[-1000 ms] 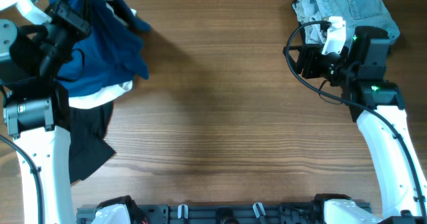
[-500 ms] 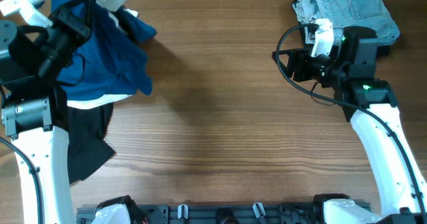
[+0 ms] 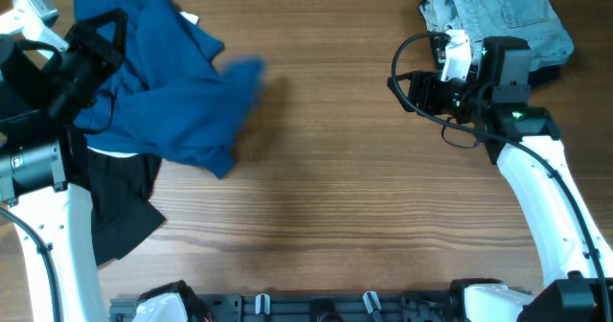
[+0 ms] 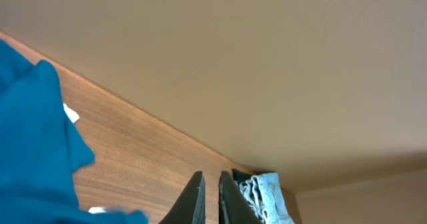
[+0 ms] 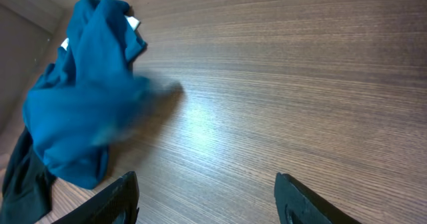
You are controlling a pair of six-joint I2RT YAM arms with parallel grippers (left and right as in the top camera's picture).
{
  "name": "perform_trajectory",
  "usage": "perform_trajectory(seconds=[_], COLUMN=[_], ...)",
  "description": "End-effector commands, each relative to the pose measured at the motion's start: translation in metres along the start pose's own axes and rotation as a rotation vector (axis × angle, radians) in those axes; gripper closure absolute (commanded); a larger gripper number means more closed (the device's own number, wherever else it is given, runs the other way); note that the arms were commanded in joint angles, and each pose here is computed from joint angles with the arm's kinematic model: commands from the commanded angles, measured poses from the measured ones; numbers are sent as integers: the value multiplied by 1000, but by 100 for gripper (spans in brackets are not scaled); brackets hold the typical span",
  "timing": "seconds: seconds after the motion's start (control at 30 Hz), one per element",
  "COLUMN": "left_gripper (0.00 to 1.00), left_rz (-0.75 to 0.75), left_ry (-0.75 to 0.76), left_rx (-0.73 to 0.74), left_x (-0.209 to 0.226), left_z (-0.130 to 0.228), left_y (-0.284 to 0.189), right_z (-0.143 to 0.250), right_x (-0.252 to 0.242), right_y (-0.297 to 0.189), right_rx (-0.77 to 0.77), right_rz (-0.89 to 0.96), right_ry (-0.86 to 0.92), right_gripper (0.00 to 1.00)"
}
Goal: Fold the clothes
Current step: 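Drag the teal shirt rightward across the table with the left gripper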
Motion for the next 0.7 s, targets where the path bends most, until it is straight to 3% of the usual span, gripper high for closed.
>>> perform_trajectory(seconds=[0.0, 0.2, 0.37, 0.5, 0.6, 0.67], left_gripper=[96, 92, 67, 55, 45, 34], left_rz=[23, -52, -221, -412, -527, -568], left_ry=[38, 89, 195, 260, 303, 317], left_rx=[-8, 164, 444, 647, 743, 778], left_x=[-13, 8, 47, 82, 104, 115], left_z=[-5, 39, 109, 156, 180, 191], left_y=[-9, 0, 2, -2, 2, 9], right_z=[-4, -4, -4, -4, -4, -4], right_x=[5, 5, 5, 5, 5, 5], right_y=[1, 1, 1, 1, 1, 1], right_rx=[-4, -4, -3, -4, -4, -3], right_rz=[-24, -24, -23, -23, -23, -23], right_ry=[-5, -7, -7, -7, -7, -6], right_gripper=[34, 33, 21, 17, 15, 14])
Point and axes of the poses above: each gripper's point midway between its finger pads, its own y axis out along the fingers, its own x axis along the line the jaws close on, z = x × y, the point moved 1 cm from there along -y, back along the fingers, and after that the axes turned 1 degree about y, right-handed, at the moved point
